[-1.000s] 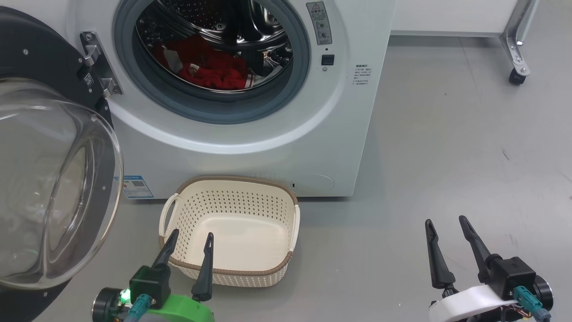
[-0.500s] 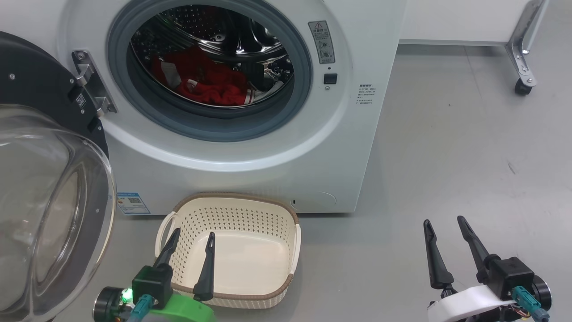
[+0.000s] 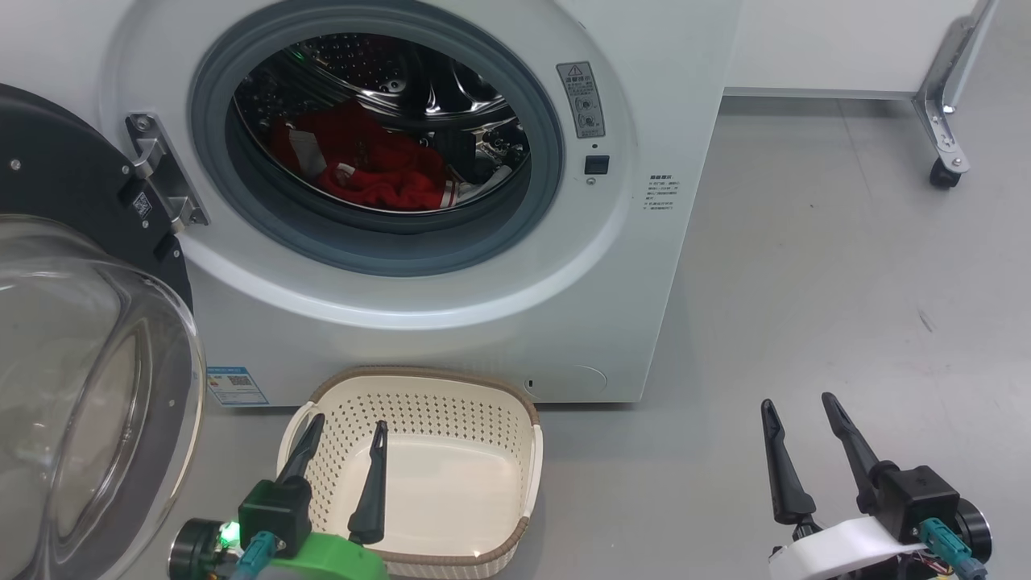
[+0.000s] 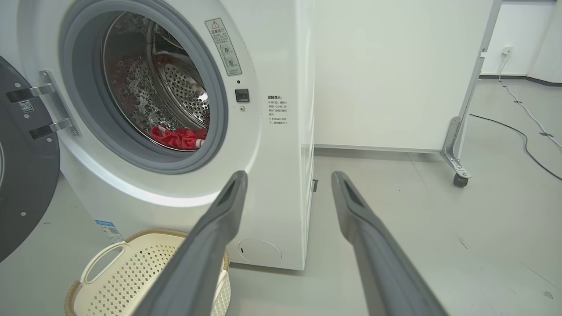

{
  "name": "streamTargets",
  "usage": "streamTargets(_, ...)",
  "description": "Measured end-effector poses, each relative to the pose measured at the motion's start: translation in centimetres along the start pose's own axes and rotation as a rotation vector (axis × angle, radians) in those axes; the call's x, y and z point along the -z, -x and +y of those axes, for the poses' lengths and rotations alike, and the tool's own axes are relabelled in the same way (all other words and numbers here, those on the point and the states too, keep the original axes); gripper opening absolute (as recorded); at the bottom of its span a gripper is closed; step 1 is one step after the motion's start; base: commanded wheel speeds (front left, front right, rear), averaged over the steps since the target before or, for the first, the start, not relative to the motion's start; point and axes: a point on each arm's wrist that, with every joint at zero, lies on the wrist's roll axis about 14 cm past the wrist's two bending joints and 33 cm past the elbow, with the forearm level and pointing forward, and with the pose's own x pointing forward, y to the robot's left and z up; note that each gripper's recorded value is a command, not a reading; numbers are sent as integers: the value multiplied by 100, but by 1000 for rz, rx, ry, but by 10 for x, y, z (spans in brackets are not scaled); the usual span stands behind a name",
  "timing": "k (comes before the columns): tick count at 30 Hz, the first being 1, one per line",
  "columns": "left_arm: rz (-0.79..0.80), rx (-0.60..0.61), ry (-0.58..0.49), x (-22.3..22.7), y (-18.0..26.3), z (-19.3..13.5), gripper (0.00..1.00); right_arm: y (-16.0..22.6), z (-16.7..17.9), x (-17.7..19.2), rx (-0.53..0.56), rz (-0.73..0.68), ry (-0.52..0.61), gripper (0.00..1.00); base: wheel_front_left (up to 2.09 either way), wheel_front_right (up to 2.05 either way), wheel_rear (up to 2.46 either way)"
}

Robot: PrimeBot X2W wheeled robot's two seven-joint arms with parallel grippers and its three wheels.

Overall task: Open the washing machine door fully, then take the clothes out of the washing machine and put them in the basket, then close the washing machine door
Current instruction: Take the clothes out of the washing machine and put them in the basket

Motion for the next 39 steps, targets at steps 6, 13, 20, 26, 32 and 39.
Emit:
streamTargets(6,-3,2,-1,-1,0,-1,100,2,0,0,0,1,0,100,2,-2,0)
streamTargets(13,-1,6,-2,0,0,-2,100,5,0,2,4,8,-1,100,0,0,0)
streamTargets(20,19,8,0,5,-1,-2,100,3,0,6,4,18,-4,100,0,0,0)
streamTargets(26,84,1,29,19,-8,0,100,1,0,11,4,34,-10,100,0,0,0)
streamTargets(32,171,9,88,37,-21,-2,100,-5,-3,16,9,51,-16,100,0,0,0)
streamTargets(39,331,37,168,70,-42,-9,100,-18,-7,31,11,90,-21,100,0,0,0)
